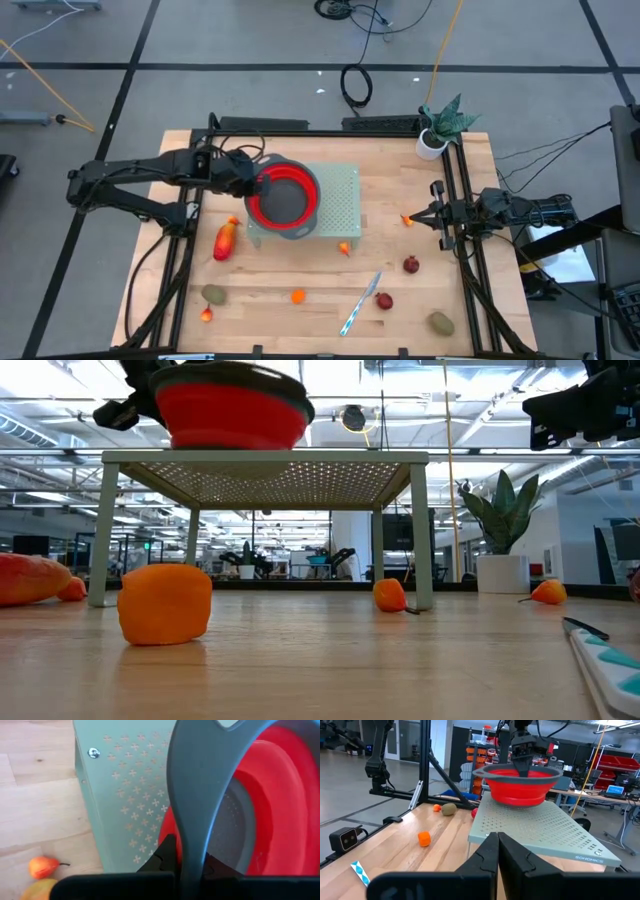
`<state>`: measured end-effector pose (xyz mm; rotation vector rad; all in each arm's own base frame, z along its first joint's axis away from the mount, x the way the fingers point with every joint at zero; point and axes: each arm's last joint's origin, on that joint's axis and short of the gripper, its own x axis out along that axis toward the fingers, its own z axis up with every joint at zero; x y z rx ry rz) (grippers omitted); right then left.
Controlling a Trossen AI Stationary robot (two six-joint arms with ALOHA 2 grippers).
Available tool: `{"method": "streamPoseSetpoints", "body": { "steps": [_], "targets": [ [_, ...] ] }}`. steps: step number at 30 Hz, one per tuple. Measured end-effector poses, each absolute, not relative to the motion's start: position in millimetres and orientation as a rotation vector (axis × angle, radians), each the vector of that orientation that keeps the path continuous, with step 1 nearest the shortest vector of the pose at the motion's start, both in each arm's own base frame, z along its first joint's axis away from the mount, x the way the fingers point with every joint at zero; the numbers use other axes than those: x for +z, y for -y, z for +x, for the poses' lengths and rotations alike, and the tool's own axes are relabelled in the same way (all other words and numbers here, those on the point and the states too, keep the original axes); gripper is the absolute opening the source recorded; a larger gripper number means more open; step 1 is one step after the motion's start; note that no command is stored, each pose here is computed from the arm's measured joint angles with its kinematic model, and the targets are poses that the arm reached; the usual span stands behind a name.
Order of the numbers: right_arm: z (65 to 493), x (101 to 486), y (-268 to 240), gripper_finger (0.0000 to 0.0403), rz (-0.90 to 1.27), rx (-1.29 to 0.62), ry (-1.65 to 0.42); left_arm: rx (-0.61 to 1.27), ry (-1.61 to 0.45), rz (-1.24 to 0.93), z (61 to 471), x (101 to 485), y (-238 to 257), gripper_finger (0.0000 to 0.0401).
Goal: Pick & Place Fruit
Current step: Put the red strainer bowl on the shelf, then put the red mango into the red strainer bowl on the shelf
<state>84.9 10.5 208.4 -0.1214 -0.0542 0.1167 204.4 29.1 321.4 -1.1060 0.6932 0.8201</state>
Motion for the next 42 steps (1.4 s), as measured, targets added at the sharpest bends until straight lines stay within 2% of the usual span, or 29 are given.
{"method": "streamPoseSetpoints", "body": {
  "steps": [13,31,36,42],
  "targets": [
    [85,208,-10,0.0,-0.121,0.117,0.055,0.847,-0.706,-1.092,204,319,-30,0.0044],
    [85,209,-10,0.0,-0.11,0.118,0.055,0.863,-0.676,-1.058,185,328,-28,0.0179],
    [85,209,-10,0.0,-0.11,0.118,0.059,0.882,-0.615,-1.064,171,336,-28,0.0194],
    [85,209,-10,0.0,-0.109,0.117,0.061,0.863,-0.516,-1.099,150,349,-26,0.0189]
  ]
}}
